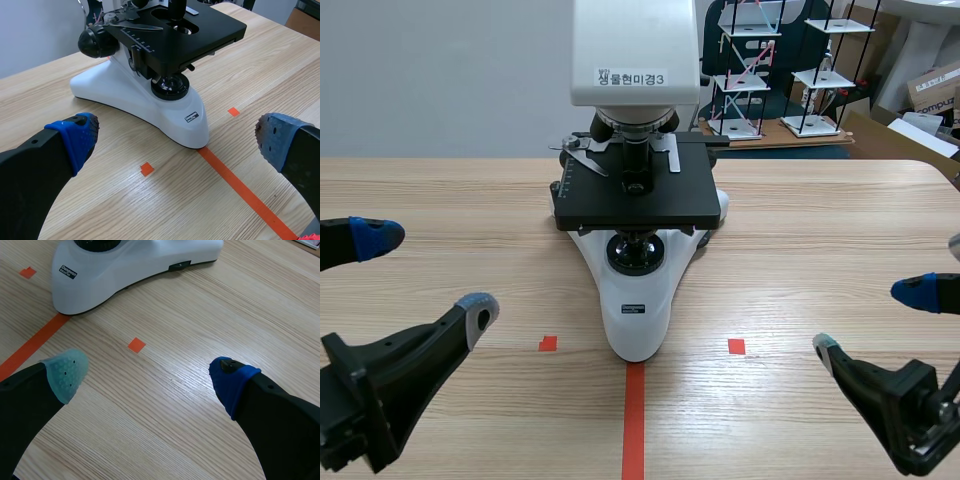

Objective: Point at the revolving nosepiece

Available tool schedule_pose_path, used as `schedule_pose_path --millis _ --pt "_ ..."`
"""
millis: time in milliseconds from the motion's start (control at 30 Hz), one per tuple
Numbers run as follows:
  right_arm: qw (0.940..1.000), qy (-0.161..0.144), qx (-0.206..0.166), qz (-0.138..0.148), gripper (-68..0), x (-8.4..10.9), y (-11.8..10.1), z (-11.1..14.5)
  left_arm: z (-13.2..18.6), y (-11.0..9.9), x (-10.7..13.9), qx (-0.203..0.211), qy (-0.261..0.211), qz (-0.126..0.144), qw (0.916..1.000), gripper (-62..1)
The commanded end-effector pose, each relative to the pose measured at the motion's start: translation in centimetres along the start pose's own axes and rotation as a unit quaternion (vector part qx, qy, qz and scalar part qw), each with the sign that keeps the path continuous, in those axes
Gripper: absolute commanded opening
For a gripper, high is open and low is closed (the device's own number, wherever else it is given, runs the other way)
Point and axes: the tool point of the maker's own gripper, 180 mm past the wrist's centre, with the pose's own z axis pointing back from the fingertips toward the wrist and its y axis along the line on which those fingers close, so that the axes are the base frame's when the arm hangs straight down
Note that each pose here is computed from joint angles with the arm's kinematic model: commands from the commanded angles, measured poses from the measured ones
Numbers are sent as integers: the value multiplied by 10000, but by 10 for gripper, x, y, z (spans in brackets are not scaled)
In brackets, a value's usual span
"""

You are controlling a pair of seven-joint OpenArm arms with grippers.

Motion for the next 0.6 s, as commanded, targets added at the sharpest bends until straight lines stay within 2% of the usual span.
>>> schedule_pose_path --millis 0,267,467,567 --pt "9999 -115 -28 57 -141 7 -3 -1 0 -2 6 -24 -118 40 9999 14" --pt "9999 -134 -25 59 -141 8 -3 -1 0 -2 6 -24 -116 40 9999 14" --pt "9985 -532 -27 77 -141 23 -3 0 0 -2 6 -24 -118 40 9999 14" --pt "9983 -546 -20 223 -141 23 -3 0 0 -2 6 -27 -124 44 9999 14"
